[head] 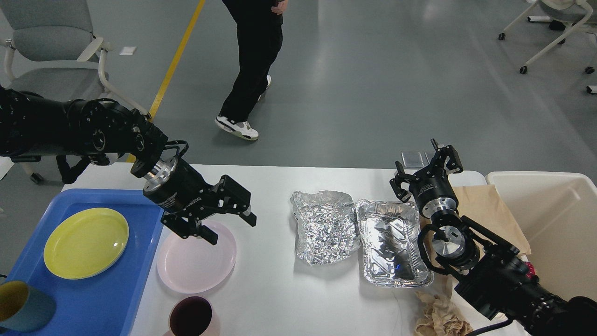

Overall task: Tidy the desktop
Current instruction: 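Lower the left gripper toward the pink mug beside the tray, then close the left gripper on the pink mug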

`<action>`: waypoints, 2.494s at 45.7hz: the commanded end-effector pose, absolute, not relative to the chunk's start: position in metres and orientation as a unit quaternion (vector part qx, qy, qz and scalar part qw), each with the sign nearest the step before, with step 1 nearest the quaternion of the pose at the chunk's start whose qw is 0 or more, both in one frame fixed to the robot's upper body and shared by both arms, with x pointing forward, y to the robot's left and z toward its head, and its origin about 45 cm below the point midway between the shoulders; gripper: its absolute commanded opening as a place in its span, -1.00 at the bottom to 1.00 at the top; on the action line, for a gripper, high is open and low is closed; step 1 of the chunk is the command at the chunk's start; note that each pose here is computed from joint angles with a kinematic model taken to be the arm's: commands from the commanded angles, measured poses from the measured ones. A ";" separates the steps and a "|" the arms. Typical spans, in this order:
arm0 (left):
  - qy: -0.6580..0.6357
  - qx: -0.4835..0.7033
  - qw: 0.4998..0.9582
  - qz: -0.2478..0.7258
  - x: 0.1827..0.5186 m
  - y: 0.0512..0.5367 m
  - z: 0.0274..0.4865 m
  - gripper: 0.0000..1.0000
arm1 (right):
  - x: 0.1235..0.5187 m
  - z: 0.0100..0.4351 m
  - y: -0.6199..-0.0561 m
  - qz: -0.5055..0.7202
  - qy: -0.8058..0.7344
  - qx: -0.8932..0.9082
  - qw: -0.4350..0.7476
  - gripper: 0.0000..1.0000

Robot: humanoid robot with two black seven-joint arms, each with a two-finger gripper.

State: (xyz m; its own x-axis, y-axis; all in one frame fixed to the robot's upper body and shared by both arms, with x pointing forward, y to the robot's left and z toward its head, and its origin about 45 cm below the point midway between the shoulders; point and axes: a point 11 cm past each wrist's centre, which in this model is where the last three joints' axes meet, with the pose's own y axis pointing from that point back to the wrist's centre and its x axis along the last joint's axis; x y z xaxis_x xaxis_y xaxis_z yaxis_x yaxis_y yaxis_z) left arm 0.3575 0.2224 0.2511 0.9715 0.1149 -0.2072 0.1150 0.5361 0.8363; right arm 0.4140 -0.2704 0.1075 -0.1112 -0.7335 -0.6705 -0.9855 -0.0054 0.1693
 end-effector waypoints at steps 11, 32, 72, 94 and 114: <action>0.125 0.615 0.775 -0.081 0.267 0.286 0.194 0.92 | 0.414 0.108 -0.271 0.314 0.676 -0.635 0.201 1.00; 0.016 0.669 0.741 -0.056 0.265 0.289 0.166 0.87 | 0.414 0.107 -0.270 0.314 0.676 -0.636 0.200 1.00; -0.029 0.698 0.713 -0.059 0.243 0.275 0.118 0.86 | 0.414 0.107 -0.270 0.314 0.676 -0.636 0.201 1.00; -0.039 0.712 0.699 -0.056 0.243 0.280 0.112 0.72 | 0.414 0.107 -0.270 0.314 0.676 -0.636 0.200 1.00; -0.067 0.723 0.687 -0.036 0.240 0.283 0.098 0.55 | 0.414 0.107 -0.270 0.314 0.676 -0.636 0.201 1.00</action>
